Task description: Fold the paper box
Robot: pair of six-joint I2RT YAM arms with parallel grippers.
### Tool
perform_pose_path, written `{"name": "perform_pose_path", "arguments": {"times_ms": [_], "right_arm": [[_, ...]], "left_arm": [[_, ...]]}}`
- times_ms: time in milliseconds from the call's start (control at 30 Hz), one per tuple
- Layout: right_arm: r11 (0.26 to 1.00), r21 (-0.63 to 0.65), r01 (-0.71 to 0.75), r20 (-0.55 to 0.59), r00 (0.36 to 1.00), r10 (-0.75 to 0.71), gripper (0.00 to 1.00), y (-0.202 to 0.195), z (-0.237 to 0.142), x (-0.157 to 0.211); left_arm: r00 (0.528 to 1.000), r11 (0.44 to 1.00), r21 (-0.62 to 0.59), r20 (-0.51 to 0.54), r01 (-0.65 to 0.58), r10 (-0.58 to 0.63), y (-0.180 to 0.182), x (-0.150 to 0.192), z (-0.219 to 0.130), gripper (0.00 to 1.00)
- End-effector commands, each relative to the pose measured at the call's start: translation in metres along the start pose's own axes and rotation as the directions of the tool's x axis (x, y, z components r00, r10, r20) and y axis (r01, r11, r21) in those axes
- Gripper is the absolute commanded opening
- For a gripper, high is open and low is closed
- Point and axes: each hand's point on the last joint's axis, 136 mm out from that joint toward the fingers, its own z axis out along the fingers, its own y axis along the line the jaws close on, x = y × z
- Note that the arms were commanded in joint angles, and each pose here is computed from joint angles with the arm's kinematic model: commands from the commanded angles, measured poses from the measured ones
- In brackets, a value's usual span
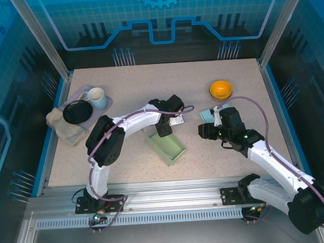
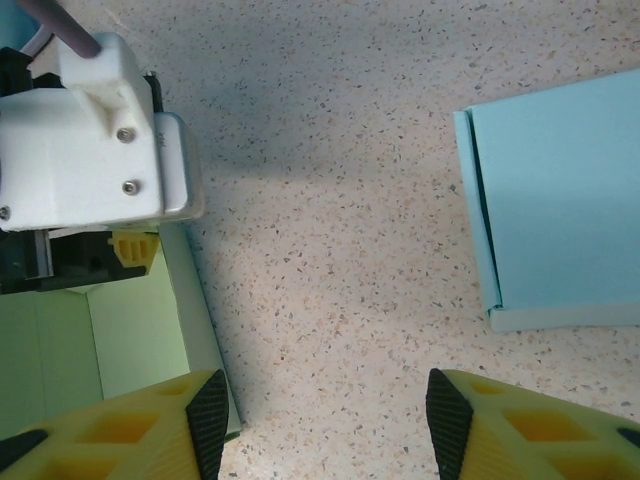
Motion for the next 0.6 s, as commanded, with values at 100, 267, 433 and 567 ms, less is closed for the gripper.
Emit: {"name": "perform_pose_path", "arguments": {"times_ms": [100,267,433,567], "right_arm": [[1.000,0.007,0.027,0.006,1.000,-0.027,0.57,0.000,-0.003,0.002],[0.997,0.013,0.074,0.015,0.997,-0.075,0.57,0.006,-0.007,-0.001],[0.988,0.006,0.154,0.018,0.988,-0.154,0.57,0.022,-0.010,-0.004],[0.976,-0.001,0.217,0.041,0.975,-0.217,0.58,0.036,-0.017,-0.011]], "left_arm": [[0.984,0.996,-0.029,0.154,0.090,-0.085,0.020,-0.023,-0.058,0.58],[0.936,0.958,-0.089,0.253,0.272,-0.243,0.053,-0.037,-0.091,0.59],[0.761,0.758,-0.147,0.279,0.636,-0.585,0.096,-0.014,-0.132,0.62],[0.453,0.427,-0.160,0.211,0.890,-0.866,0.099,0.047,-0.148,0.67]]}}
